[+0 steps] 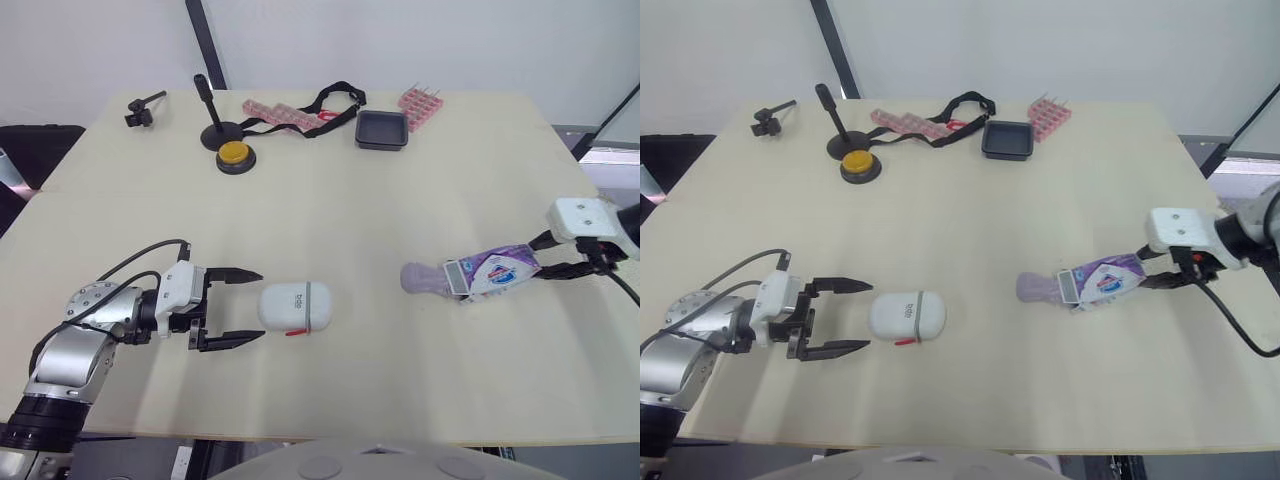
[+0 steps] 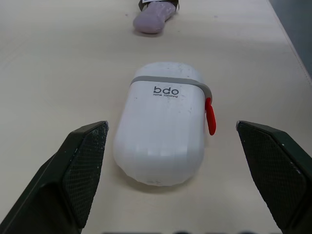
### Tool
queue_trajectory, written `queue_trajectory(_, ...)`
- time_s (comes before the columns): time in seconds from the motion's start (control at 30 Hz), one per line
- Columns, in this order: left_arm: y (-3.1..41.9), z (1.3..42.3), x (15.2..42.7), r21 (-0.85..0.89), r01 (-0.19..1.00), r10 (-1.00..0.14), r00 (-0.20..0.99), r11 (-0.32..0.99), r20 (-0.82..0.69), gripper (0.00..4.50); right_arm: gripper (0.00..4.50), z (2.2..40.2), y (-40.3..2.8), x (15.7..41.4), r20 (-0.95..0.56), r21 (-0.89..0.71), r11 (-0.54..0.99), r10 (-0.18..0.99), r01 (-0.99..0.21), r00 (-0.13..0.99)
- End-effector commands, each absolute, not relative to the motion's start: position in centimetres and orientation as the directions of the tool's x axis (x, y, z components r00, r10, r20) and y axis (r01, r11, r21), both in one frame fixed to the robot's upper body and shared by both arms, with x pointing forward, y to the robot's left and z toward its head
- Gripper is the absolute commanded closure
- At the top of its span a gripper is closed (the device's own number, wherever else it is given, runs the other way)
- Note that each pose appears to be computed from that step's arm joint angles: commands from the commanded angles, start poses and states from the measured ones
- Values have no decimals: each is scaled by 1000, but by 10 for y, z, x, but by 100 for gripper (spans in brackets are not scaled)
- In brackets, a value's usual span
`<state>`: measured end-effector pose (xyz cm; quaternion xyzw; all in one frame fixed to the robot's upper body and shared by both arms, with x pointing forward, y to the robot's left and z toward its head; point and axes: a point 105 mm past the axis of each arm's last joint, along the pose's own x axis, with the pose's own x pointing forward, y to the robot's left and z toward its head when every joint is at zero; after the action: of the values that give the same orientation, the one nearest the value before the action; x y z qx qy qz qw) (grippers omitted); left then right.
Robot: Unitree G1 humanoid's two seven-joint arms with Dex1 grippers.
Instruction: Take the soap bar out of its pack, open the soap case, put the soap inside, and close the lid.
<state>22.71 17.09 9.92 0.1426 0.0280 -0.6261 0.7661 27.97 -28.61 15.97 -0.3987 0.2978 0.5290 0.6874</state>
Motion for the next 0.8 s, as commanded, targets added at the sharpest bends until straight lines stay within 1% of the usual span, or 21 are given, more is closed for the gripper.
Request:
queue_trajectory(0.03,169,104,228,208,965,-954,205,160,-220,0,236,182,-307,279,-799,-294,194,487,-936,352)
queue_trajectory(0.13,169,104,228,209,965,-954,205,159,-220,0,236,187,-317,279,-765,-300,269,505,-915,399)
queue_trajectory(0.27,167,105,230,211,964,-954,208,163,-213,0,236,192,-325,289,-635,-302,449,563,-841,529)
queue_trajectory(0.33,166,106,230,206,964,-956,213,171,-201,0,236,185,-329,296,-576,-329,522,550,-787,606)
queue_trajectory(0.4,166,107,231,200,964,-957,215,176,-193,0,236,180,-331,307,-483,-352,626,515,-696,708)
queue_trajectory(0.43,166,107,231,200,964,-957,215,176,-192,0,236,180,-334,315,-402,-336,716,479,-612,780)
queue_trajectory(0.5,166,107,231,202,963,-957,217,178,-193,0,236,172,-339,319,-320,-279,822,408,-496,855)
queue_trajectory(0.57,167,108,232,203,961,-956,225,186,-189,0,236,160,-350,318,-280,-245,903,283,-354,917)
queue_trajectory(0.6,167,109,233,203,961,-955,227,189,-188,0,236,156,-358,318,-258,-231,939,193,-254,947)
queue_trajectory(0.7,168,110,233,200,960,-956,231,193,-183,0,236,147,-371,312,-226,-180,982,10,-52,974)
queue_trajectory(0.77,169,111,233,192,961,-958,233,200,-170,0,236,137,-373,302,-222,-153,987,-89,56,971)
queue_trajectory(0.8,169,112,233,189,961,-958,234,202,-164,0,236,135,-372,299,-219,-147,985,-121,90,968)
